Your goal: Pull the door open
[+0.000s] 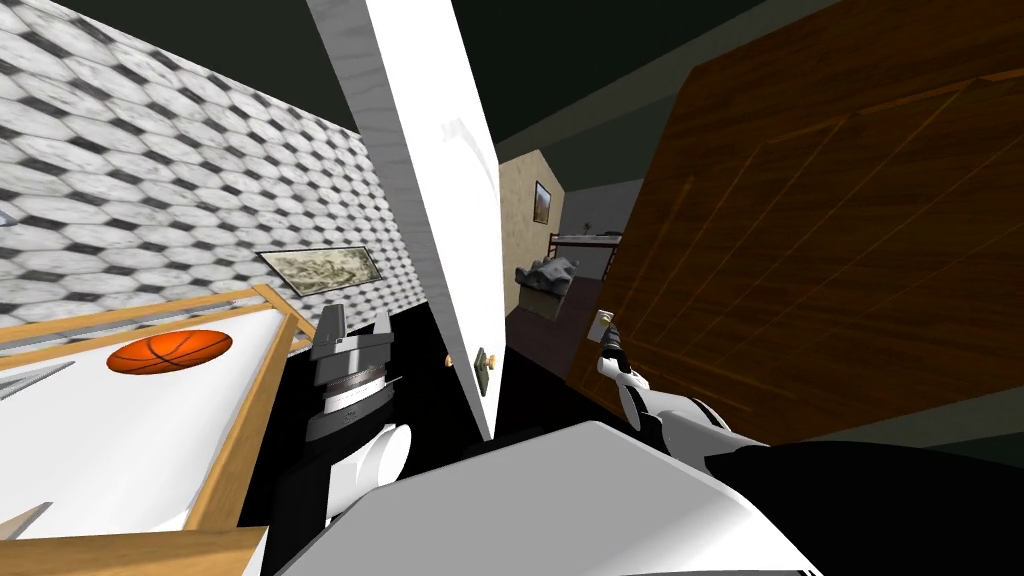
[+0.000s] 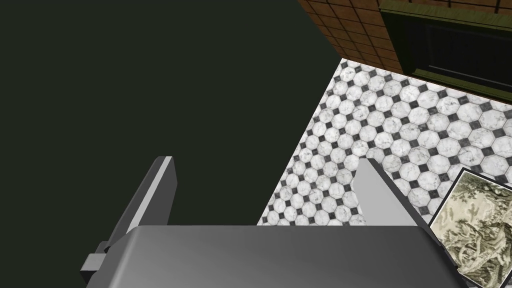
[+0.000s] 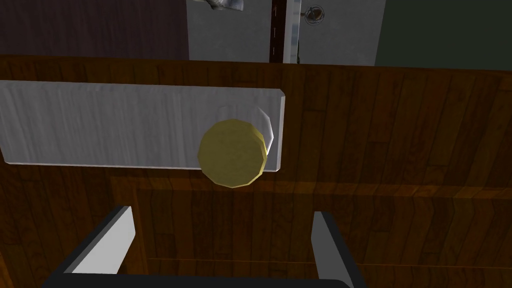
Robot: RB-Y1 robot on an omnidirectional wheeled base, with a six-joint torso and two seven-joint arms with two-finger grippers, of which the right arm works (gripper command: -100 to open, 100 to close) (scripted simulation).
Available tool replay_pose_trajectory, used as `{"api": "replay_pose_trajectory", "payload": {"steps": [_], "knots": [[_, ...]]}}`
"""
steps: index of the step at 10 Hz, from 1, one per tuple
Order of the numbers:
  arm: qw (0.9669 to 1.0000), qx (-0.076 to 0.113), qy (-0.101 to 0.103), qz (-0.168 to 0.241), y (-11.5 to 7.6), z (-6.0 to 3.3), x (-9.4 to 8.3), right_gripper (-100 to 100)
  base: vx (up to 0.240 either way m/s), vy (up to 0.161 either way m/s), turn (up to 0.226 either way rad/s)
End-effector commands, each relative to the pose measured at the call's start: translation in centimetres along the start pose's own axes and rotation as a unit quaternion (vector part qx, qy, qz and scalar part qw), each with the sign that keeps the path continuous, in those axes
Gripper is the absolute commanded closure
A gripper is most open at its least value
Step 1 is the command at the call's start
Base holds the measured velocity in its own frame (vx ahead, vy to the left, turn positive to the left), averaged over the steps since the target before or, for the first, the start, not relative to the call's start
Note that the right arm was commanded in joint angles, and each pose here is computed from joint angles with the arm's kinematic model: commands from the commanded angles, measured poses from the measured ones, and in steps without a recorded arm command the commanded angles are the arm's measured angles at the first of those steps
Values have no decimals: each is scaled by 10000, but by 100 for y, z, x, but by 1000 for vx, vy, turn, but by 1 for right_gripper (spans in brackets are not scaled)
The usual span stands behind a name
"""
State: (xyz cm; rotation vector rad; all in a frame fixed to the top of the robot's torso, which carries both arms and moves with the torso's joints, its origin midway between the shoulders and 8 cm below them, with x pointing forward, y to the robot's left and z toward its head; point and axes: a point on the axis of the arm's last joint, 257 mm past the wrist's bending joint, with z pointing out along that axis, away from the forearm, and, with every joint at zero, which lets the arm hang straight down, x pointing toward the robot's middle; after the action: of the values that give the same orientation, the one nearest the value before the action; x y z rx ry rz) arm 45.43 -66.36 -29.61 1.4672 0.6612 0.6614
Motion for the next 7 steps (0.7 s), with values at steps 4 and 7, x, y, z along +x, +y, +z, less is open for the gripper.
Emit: {"api": "replay_pose_trajectory", "payload": {"steps": [4,7], "knots": [[10000,0,-1,1,-1,-1,-1,-100,1,2,1],[9999,0,-148,0,-2,-6,-153,-100,8,-27,75]]}}
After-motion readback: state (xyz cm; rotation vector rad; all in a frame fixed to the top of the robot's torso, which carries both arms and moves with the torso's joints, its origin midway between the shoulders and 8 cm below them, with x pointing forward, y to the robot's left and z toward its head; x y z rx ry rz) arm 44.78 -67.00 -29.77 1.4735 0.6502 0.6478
